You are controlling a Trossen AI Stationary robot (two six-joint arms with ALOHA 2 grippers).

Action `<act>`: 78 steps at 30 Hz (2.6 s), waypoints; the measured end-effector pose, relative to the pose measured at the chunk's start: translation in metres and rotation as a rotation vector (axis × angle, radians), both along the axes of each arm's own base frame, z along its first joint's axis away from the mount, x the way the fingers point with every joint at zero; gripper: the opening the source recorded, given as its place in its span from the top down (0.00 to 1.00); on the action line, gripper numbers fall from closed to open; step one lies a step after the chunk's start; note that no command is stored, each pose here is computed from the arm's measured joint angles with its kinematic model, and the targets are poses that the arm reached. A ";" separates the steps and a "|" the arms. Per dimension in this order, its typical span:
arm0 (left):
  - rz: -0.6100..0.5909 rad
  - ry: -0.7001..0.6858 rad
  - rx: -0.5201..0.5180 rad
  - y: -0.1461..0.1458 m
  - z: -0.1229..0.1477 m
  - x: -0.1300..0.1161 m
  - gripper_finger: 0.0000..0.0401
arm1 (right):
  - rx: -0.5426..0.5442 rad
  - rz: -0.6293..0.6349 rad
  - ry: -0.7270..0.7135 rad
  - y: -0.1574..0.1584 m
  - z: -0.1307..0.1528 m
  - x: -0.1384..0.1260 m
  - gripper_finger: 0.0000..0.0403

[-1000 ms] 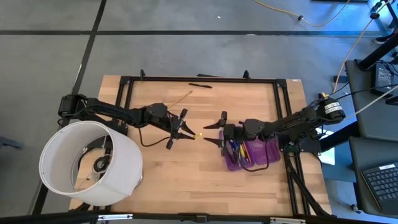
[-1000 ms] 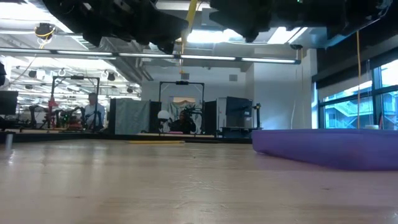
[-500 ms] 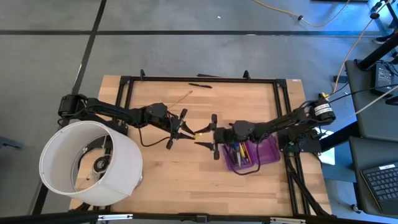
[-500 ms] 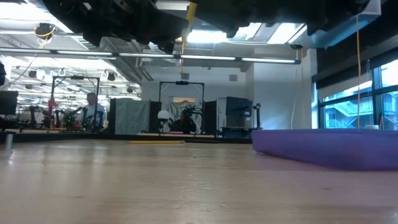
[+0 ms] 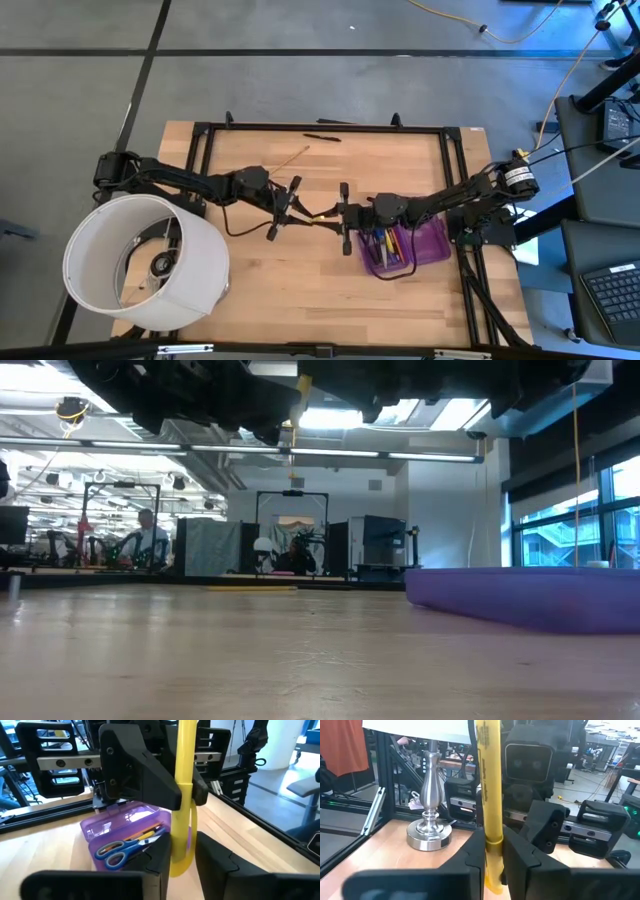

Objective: Pick & place school supplies into a supply box
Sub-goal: Put the yellow pen into the supply box, then put the pencil into the supply box

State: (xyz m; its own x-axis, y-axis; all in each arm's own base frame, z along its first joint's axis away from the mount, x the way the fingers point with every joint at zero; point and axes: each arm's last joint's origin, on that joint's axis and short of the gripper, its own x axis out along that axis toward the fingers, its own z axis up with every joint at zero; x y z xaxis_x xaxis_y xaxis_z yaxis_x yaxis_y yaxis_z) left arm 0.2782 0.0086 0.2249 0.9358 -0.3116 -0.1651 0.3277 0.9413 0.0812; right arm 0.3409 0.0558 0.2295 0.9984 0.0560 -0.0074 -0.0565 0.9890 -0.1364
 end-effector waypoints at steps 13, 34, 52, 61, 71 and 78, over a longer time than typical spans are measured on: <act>0.189 0.161 0.036 0.020 -0.015 -0.004 0.65 | 0.205 -0.166 0.263 -0.008 0.009 -0.027 0.88; 0.772 0.406 -0.092 0.075 -0.035 -0.025 0.67 | 0.925 -0.591 1.072 -0.008 -0.065 -0.083 0.87; 0.894 0.540 -0.212 0.096 -0.062 -0.029 0.69 | 0.952 -0.637 1.110 -0.007 -0.079 -0.080 0.83; 0.948 0.632 -0.225 0.112 -0.088 -0.029 0.72 | 0.968 -0.623 1.124 -0.006 -0.079 -0.080 0.71; 0.893 0.567 -0.050 0.121 -0.086 -0.025 0.73 | 0.920 -0.534 1.159 -0.004 -0.076 -0.080 0.69; 0.895 0.536 -0.052 0.122 -0.084 -0.024 0.71 | 0.844 -0.488 1.178 -0.003 -0.076 -0.081 0.69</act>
